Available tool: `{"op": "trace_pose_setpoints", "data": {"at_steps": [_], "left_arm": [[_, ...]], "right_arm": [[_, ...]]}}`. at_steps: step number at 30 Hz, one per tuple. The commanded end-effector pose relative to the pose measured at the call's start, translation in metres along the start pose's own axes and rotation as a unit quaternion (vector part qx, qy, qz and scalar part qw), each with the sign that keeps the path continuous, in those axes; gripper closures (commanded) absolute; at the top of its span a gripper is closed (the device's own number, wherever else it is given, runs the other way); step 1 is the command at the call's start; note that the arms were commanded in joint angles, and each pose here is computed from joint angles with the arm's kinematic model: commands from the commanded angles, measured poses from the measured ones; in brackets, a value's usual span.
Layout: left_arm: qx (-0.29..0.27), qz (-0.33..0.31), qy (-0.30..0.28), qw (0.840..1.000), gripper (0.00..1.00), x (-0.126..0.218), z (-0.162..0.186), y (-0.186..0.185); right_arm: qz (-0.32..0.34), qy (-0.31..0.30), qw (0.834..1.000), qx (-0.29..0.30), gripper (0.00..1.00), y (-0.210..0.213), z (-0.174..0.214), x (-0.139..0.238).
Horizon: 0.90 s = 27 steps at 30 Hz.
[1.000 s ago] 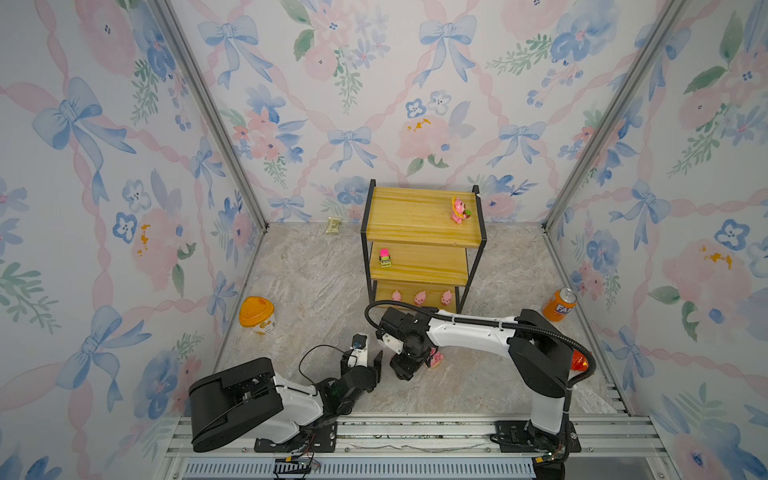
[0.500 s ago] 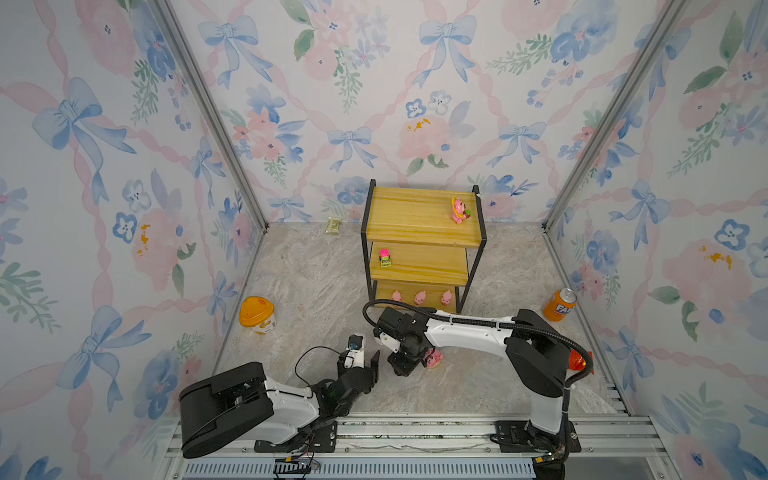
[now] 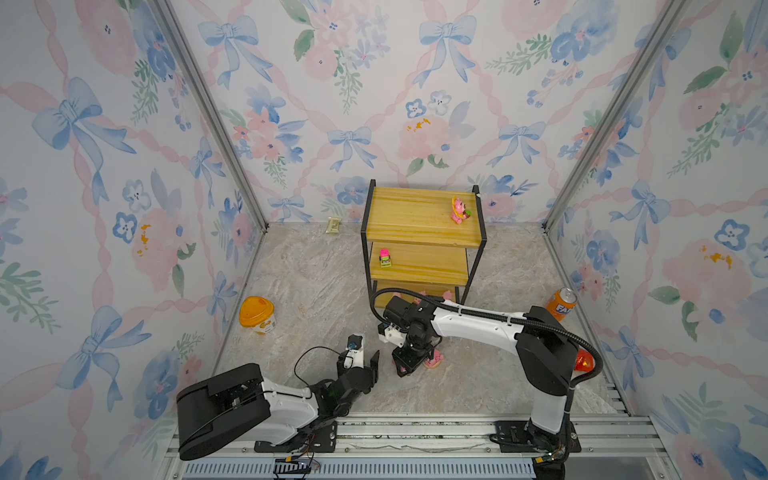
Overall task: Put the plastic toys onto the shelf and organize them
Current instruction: 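Close the right gripper on the pink-and-white bear toy and lift it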
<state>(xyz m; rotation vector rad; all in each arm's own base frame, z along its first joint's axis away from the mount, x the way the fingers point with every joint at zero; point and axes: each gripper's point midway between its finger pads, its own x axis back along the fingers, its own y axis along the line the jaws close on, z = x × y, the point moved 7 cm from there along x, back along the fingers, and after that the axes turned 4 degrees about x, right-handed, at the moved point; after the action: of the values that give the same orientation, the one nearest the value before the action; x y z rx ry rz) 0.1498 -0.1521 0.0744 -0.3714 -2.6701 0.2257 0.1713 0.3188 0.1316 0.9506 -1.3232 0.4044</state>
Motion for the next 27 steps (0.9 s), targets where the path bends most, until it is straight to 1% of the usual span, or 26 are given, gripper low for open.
{"op": "trace_pose_setpoints", "data": {"at_steps": [1,2,7,12,16,22,25,27], "left_arm": [[-0.006,-0.018,0.005,1.0,0.33,0.006,0.01,0.015],[-0.006,-0.018,0.004,1.0,0.33,0.006,0.01,0.015],[-0.009,-0.014,0.002,1.0,0.33,0.007,0.008,0.014],[-0.014,-0.013,0.006,1.0,0.33,0.006,0.009,0.013],[-0.026,-0.009,0.009,1.0,0.33,0.003,0.008,0.008],[-0.042,-0.008,0.016,0.999,0.33,-0.001,0.007,0.002],[-0.047,-0.008,0.021,0.999,0.33,-0.003,0.008,-0.001],[-0.049,-0.009,0.023,0.999,0.33,-0.004,0.009,-0.001]], "right_arm": [[-0.075,0.001,0.997,-0.016,0.83,0.012,0.009,0.029],[-0.094,0.002,0.995,-0.021,0.84,0.013,0.011,0.031],[-0.131,0.002,0.99,-0.043,0.86,0.018,0.023,0.039],[-0.163,-0.016,0.984,-0.071,0.87,0.023,0.036,0.039],[-0.194,-0.035,0.975,-0.104,0.89,0.025,0.044,0.036],[-0.202,-0.045,0.964,-0.164,0.92,0.008,0.059,0.03],[-0.195,-0.043,0.96,-0.198,0.98,-0.007,0.07,0.032],[-0.195,-0.048,0.955,-0.218,1.0,-0.016,0.078,0.038]]}}
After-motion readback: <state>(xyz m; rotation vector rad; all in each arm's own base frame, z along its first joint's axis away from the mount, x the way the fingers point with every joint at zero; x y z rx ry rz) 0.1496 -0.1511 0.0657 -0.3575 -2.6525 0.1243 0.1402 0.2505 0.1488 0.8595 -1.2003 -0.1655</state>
